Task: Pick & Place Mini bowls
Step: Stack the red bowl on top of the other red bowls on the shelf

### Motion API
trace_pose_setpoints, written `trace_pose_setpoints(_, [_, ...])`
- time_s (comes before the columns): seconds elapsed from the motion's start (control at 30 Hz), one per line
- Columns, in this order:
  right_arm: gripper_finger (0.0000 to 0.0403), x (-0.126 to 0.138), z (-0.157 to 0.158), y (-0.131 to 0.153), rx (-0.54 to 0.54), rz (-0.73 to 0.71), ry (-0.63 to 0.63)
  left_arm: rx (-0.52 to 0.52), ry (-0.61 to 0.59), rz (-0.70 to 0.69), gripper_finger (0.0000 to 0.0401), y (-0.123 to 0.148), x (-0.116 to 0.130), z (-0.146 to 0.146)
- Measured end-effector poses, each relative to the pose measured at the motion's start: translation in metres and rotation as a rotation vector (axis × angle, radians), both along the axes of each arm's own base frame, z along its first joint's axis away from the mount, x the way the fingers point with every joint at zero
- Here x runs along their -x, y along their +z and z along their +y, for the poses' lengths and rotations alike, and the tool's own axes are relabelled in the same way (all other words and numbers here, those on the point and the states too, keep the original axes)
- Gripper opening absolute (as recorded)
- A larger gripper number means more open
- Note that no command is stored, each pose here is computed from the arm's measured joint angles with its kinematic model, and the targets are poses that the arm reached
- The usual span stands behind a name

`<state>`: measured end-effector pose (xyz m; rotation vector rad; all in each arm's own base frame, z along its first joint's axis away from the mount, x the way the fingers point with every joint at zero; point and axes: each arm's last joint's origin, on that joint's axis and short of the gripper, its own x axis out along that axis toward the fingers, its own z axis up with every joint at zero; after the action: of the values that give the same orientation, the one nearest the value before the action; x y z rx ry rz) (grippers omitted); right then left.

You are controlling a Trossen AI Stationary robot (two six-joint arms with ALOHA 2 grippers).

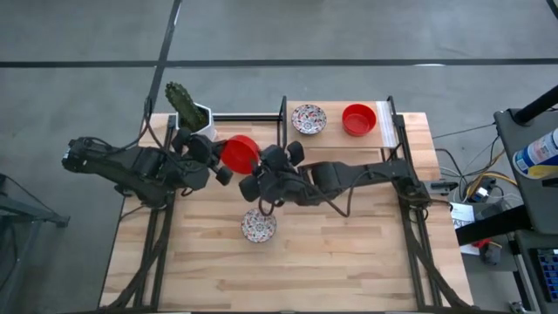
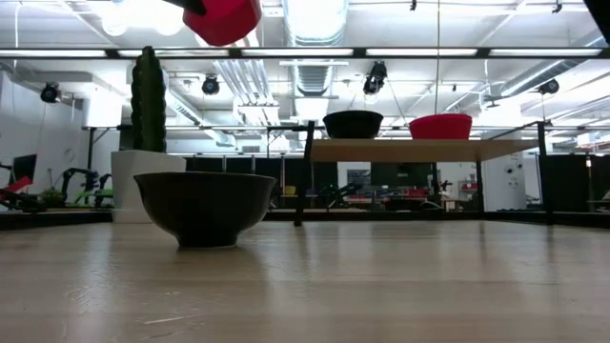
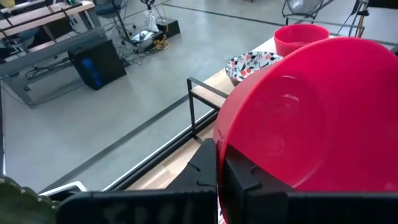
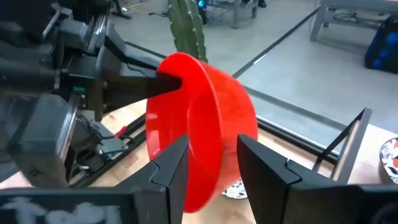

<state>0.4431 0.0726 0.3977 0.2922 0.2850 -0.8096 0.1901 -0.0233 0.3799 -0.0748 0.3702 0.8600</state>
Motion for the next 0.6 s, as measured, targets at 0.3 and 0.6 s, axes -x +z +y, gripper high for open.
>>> trace_pose_setpoints(0.3, [0.0124, -0.002, -0.007, -0.001, -0.017, -0.003, -0.006, 0.013, -0.015, -0.008, 0.0000, 0.001, -0.001, -0.001])
trace_pose_setpoints(0.6, [0.0047, -0.004, -0.018, -0.002, -0.048, 0.010, 0.014, 0.024, -0.033, 0.006, 0.0000, 0.000, 0.000, -0.001])
